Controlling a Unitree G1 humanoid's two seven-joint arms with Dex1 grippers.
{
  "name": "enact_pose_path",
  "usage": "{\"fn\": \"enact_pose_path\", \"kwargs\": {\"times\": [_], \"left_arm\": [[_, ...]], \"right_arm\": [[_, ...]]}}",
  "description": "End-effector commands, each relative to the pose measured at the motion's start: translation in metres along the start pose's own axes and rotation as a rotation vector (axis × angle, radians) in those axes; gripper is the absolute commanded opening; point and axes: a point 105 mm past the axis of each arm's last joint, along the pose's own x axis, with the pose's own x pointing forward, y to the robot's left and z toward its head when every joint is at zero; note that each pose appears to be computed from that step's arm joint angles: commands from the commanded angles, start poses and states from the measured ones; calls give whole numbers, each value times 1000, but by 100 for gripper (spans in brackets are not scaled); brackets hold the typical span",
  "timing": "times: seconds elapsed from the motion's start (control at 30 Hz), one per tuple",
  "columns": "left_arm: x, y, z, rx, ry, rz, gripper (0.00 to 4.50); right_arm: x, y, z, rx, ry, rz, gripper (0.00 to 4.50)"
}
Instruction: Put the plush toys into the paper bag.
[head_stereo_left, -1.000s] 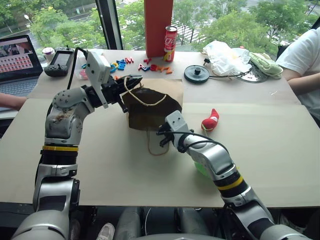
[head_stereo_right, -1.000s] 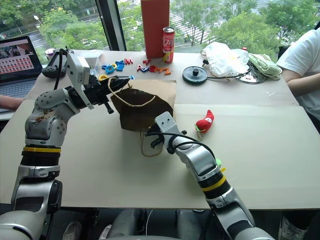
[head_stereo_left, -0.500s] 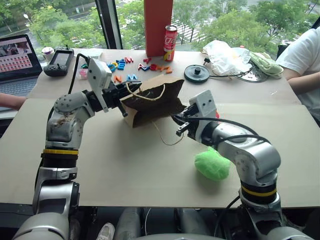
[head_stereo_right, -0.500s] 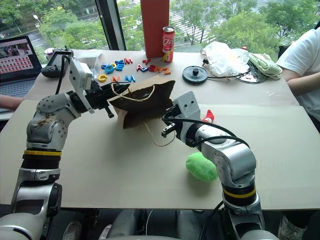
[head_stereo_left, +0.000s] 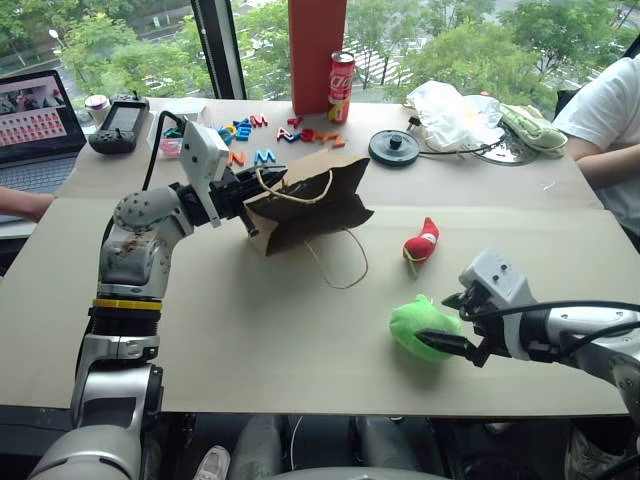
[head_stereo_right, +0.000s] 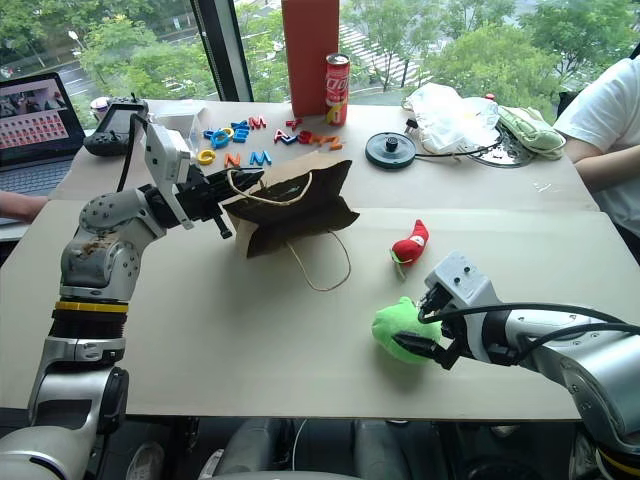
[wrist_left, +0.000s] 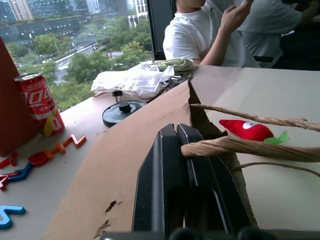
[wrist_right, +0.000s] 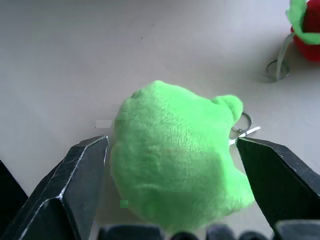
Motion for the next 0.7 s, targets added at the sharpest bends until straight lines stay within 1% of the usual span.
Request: {"fn": "enact_pose_path", "kwargs": {"times": [0.03, 0.17, 0.43, 0.47, 0.53, 0.63, 0.7], "left_arm": [[1, 1, 18, 51, -43, -9, 0], [1, 0, 19, 53, -40, -12, 0], [2, 1, 19, 56, -39, -13, 0], [2, 1, 19, 56, -39, -12, 0], [3, 1, 20, 58, -39, -12, 0], [3, 2, 20, 59, -41, -9, 0], [3, 3, 20, 59, -41, -8, 0]], "right_arm": [[1, -3, -3, -36, 12, -49, 448], [9, -9, -7, -27, 16, -95, 448], [22, -8, -9, -41, 19, -109, 448], [22, -7, -9, -44, 18, -109, 398], [23, -6, -9, -53, 19, -108, 346], [25, -5, -8, -60, 17, -107, 237], [26, -5, -8, -59, 15, -104, 178]]}}
